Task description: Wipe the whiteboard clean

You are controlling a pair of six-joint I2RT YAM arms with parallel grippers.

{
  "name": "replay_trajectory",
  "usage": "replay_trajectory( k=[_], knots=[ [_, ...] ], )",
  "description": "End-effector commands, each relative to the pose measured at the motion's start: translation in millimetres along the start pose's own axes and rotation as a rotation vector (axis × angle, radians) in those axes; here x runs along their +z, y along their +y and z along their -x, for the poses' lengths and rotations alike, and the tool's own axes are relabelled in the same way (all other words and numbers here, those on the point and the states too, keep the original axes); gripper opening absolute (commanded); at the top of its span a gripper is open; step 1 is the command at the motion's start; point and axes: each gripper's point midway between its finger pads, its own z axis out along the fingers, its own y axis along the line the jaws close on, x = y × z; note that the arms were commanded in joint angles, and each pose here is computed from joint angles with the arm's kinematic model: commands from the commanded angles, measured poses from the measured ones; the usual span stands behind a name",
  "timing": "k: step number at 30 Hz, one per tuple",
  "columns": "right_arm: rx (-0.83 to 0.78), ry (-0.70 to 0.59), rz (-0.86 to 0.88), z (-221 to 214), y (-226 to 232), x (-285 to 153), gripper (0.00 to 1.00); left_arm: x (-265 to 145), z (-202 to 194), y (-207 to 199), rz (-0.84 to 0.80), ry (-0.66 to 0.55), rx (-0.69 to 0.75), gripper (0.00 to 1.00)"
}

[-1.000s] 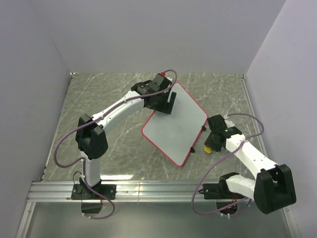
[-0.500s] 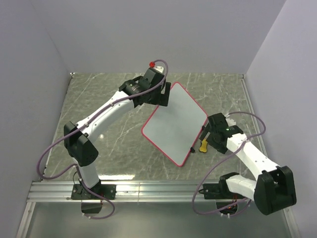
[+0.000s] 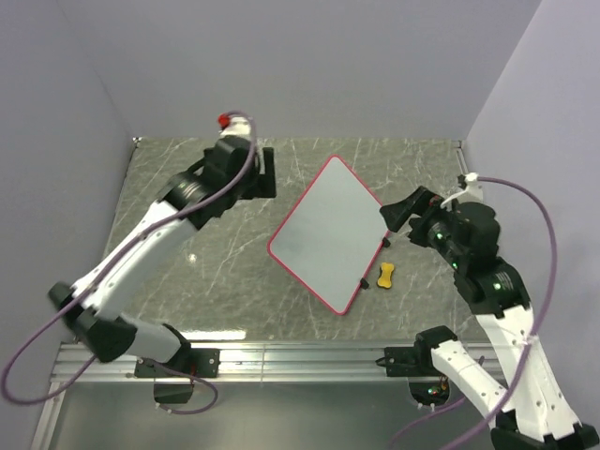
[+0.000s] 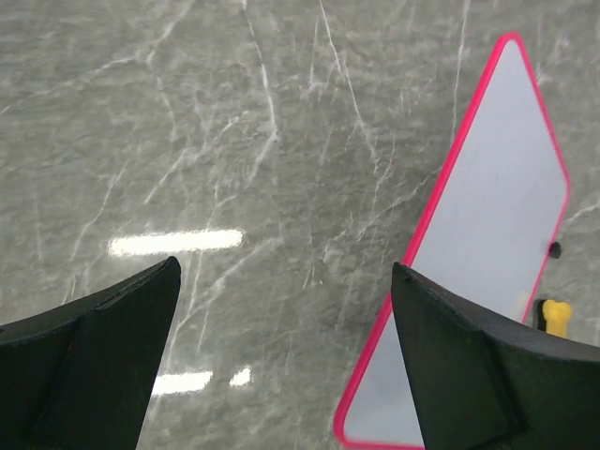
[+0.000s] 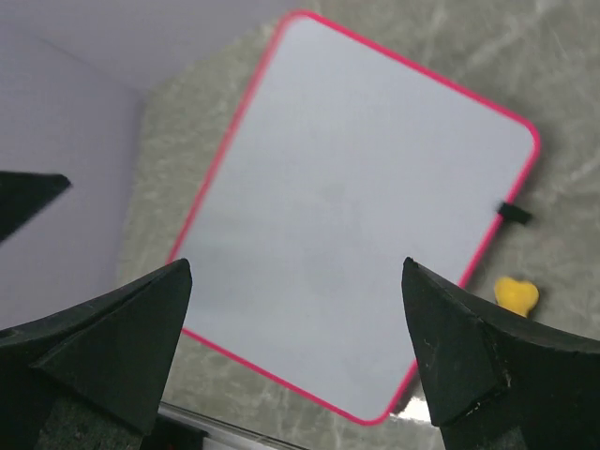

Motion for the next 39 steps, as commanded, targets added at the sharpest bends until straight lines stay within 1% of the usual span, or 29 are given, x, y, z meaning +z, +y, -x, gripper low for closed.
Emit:
replay_trajectory(
  k=[1,2,5,7,8,11,16,22,25,33,37,39],
  knots=[
    [-0.065,-0.046,0.131,19,30,-22,1.00,-33,16,19,0.007,-0.130,-0.097,0.99],
    [-0.064,-0.055,0.109,20,25,-27,1.00,-38,10,26,0.016,-0.134,-0.103,0.99],
    [-0.085,-0.085,0.133,20,26,-40,1.00,-42,1,39,0.055,-0.132,-0.120,1.00],
    [-0.089,-0.090,0.140,14,21,-41,1.00,-43,-1,42,0.066,-0.129,-0.130,0.99],
    [-0.089,-0.117,0.155,16,22,-48,1.00,-44,-1,43,0.069,-0.129,-0.132,0.99],
    [-0.076,-0.137,0.143,11,14,-51,1.00,-43,-2,41,0.061,-0.121,-0.136,1.00],
    [-0.076,-0.151,0.137,9,9,-55,1.00,-30,-11,37,0.088,-0.068,-0.138,0.99],
    [-0.080,-0.142,0.080,6,-2,-55,1.00,-33,-3,34,0.065,-0.097,-0.154,0.98],
    [-0.084,-0.143,0.065,5,-7,-55,1.00,-32,1,35,0.083,-0.105,-0.146,0.99],
    [-0.091,-0.147,0.107,1,-2,-56,1.00,-31,17,33,0.092,-0.142,-0.149,1.00],
    [-0.099,-0.126,0.091,-2,-5,-54,1.00,-26,17,29,0.086,-0.136,-0.145,1.00],
    [-0.128,-0.119,0.122,-4,-1,-54,1.00,-23,16,28,0.087,-0.134,-0.148,1.00]
  ],
)
